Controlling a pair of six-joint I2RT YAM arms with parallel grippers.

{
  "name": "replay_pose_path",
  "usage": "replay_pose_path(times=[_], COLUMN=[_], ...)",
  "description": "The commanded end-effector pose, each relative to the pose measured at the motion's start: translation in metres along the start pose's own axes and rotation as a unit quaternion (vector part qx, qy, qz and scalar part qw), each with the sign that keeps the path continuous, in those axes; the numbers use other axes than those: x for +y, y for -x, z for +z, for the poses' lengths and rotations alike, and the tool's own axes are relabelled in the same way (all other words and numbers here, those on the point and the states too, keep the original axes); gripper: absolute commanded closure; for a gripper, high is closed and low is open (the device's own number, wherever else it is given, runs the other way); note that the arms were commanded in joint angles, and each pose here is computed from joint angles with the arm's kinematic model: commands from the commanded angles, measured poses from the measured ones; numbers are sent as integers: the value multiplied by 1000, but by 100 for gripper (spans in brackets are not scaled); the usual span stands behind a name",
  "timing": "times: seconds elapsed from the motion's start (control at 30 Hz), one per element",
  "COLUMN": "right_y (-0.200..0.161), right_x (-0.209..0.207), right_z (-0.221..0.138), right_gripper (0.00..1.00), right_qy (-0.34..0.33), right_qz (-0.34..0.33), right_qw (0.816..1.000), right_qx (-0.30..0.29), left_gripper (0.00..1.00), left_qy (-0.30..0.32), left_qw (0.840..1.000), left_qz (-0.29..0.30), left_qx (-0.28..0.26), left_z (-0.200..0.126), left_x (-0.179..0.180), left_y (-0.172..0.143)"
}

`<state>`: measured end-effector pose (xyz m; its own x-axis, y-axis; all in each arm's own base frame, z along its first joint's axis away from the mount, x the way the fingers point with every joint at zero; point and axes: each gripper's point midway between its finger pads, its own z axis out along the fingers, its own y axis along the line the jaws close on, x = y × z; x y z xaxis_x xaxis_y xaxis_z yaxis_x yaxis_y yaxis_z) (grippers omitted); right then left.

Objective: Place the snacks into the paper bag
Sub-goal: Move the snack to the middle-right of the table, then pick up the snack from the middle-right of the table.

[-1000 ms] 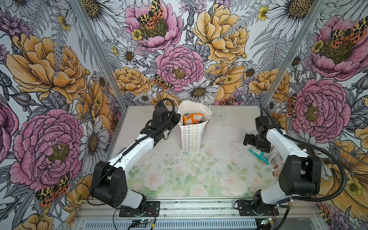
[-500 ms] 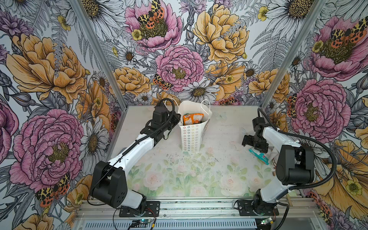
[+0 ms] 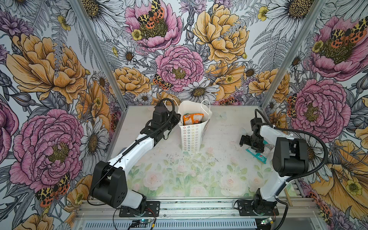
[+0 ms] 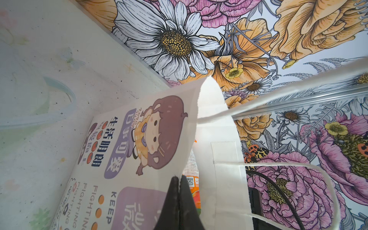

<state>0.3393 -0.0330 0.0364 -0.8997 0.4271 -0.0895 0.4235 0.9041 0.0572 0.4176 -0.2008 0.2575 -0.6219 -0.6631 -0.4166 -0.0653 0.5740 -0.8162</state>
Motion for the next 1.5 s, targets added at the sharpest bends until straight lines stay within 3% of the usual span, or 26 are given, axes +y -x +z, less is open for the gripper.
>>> replay_pose_path(times=[0.0,0.4,0.7,0.93,1.27,1.47], right_y=[3,-14,-12,-20,-34,-34], right_x=[41,109,117,97,37,20], right_z=[9,3,-58,-90,-78,-69], right_gripper=[1,1,0,0,0,0], right_qy=[76,145,189,212,172,147], right_qz=[-29,-104,-128,-60,105,148], right_qw=[997,984,972,972,976,975], right_qx=[3,19,-52,-79,-82,-83], left_gripper=[100,100,100,100,100,100], left_qy=[-12,-12,-15,-15,-16,-18], left_qw=[1000,1000,1000,1000,1000,1000], left_qz=[-2,-2,-2,0,1,2], left_qx=[-4,-2,-1,-3,-4,-3], left_z=[-1,0,-1,-4,-7,-6], left_x=[-6,-6,-8,-9,-10,-12], left_y=[2,2,2,3,4,4])
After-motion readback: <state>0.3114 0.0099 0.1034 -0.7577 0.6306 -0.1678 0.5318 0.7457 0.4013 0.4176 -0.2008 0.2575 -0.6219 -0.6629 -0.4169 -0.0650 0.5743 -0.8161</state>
